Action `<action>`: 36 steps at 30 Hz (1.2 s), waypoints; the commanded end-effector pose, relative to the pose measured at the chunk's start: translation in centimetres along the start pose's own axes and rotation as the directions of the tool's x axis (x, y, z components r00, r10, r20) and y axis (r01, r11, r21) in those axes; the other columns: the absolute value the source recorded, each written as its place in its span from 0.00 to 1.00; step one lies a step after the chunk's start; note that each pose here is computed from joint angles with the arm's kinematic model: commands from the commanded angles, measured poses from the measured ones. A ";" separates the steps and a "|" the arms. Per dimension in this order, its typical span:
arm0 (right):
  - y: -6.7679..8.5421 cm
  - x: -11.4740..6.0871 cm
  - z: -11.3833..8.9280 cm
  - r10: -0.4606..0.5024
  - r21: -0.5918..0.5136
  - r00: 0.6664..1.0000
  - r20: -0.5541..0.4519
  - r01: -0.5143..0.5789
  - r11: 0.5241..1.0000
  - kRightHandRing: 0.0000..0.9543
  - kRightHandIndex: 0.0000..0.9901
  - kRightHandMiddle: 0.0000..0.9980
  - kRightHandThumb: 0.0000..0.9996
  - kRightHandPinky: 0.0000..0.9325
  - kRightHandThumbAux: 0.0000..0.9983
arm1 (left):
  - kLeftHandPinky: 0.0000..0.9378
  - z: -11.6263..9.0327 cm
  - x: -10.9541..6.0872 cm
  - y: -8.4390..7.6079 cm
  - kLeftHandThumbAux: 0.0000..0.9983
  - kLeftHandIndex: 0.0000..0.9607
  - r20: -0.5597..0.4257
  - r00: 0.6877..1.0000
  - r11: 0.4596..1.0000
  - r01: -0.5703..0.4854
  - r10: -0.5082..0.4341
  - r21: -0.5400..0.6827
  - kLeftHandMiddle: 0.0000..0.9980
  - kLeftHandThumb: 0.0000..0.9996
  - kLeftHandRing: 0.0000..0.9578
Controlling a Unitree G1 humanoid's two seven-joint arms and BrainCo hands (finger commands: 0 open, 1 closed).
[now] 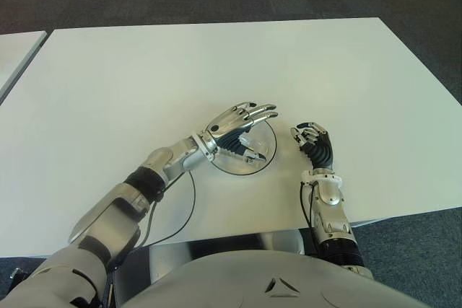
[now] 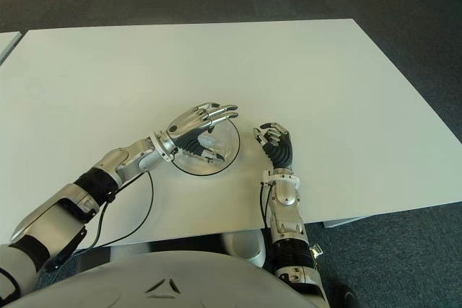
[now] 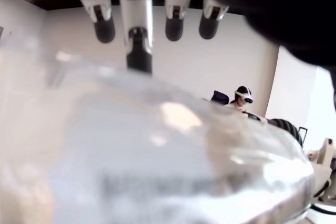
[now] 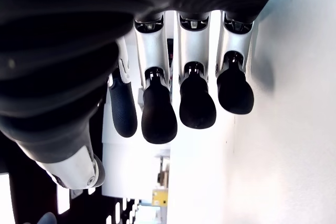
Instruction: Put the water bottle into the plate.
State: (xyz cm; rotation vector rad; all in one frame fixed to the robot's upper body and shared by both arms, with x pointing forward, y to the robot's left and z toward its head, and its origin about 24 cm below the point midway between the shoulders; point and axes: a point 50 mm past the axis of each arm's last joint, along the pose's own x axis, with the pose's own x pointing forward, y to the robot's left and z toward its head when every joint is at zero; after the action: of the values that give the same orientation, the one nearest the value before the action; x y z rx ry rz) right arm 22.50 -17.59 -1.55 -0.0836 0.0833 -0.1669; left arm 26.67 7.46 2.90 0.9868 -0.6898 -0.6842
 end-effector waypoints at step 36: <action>-0.3 -1.1 -2.0 -0.001 0.011 0.993 -0.115 0.003 1.000 0.80 0.44 0.78 0.71 0.79 0.73 | 0.00 -1.0 -5.4 -0.1 0.36 0.00 -0.397 0.873 0.803 -0.442 0.283 -0.400 0.00 0.07 0.00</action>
State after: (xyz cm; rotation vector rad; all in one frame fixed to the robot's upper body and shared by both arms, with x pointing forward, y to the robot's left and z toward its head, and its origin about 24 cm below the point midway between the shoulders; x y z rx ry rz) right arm 22.38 -17.67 -1.59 -0.0858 0.0854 -0.1600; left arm 24.16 11.01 2.25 0.5137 -0.4312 -0.3938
